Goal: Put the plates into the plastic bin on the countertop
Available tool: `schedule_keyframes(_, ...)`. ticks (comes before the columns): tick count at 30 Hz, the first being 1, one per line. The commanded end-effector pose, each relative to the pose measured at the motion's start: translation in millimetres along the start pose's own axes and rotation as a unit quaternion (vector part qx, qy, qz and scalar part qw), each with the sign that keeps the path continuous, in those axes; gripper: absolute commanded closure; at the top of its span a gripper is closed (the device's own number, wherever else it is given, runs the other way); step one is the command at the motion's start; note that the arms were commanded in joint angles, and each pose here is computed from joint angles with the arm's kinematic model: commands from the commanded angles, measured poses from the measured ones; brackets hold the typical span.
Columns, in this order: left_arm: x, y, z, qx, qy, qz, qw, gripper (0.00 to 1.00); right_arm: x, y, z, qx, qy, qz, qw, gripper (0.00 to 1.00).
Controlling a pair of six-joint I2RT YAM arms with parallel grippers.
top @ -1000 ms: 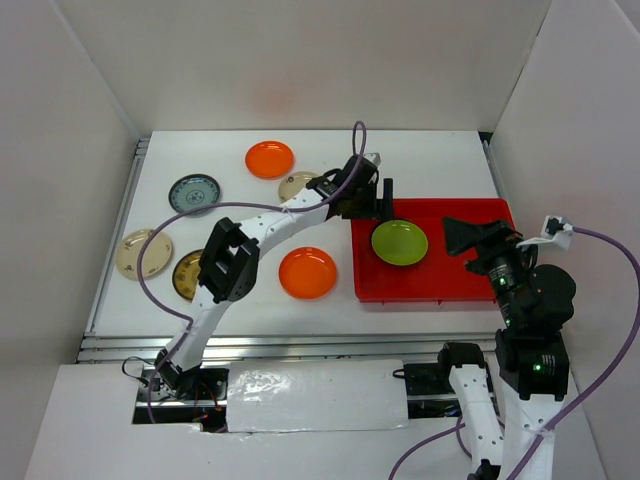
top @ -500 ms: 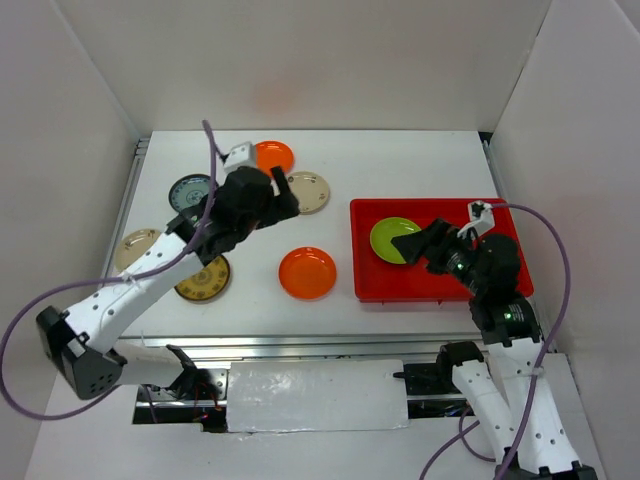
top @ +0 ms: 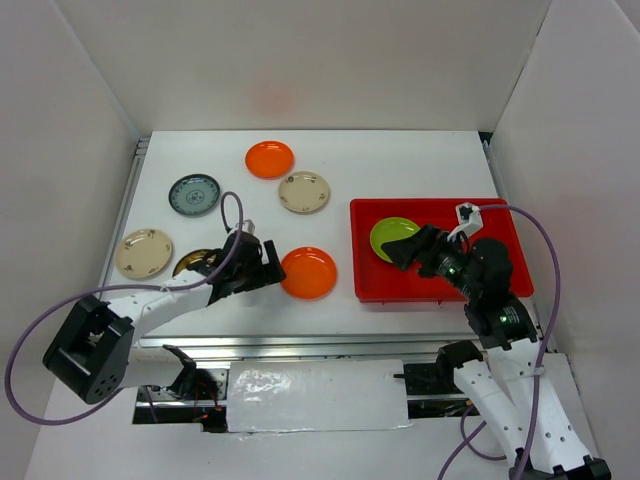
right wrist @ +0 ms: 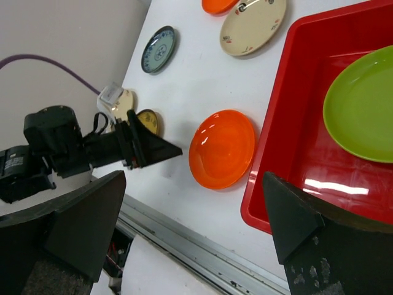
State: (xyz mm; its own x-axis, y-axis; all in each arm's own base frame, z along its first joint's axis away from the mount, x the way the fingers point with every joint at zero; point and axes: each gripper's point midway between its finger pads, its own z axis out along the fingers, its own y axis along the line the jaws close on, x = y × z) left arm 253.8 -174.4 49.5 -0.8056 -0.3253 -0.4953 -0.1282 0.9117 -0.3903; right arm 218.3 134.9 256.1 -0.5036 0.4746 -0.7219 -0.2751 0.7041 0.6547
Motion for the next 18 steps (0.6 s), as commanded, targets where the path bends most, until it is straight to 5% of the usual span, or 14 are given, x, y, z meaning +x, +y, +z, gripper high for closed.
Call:
schedule_keyframes(1,-30,-38,12,0.095,-0.041,-0.009,0.995,0.01,-22,25,-9,-0.038,-0.038,-0.032,0.998,0.00)
schedule_keyframes(6,-10,-37,43,0.121,0.014,-0.032,0.992,0.06,-19,23,-7,-0.040,-0.036,-0.029,0.998,0.00)
schedule_keyframes(10,-3,-27,61,0.090,0.029,-0.047,0.994,0.20,-20,24,-9,-0.040,-0.037,-0.031,0.998,0.00)
schedule_keyframes(13,-1,-20,67,0.076,0.031,-0.053,0.995,0.39,-24,28,-13,-0.042,-0.043,-0.034,0.998,0.00)
schedule_keyframes(16,0,-13,69,0.054,0.033,-0.057,0.996,0.97,-27,30,-16,-0.042,-0.050,-0.036,0.997,0.00)
schedule_keyframes(18,-13,-6,62,0.025,0.005,-0.061,0.998,1.00,-29,31,-17,-0.042,-0.052,-0.037,0.997,0.00)
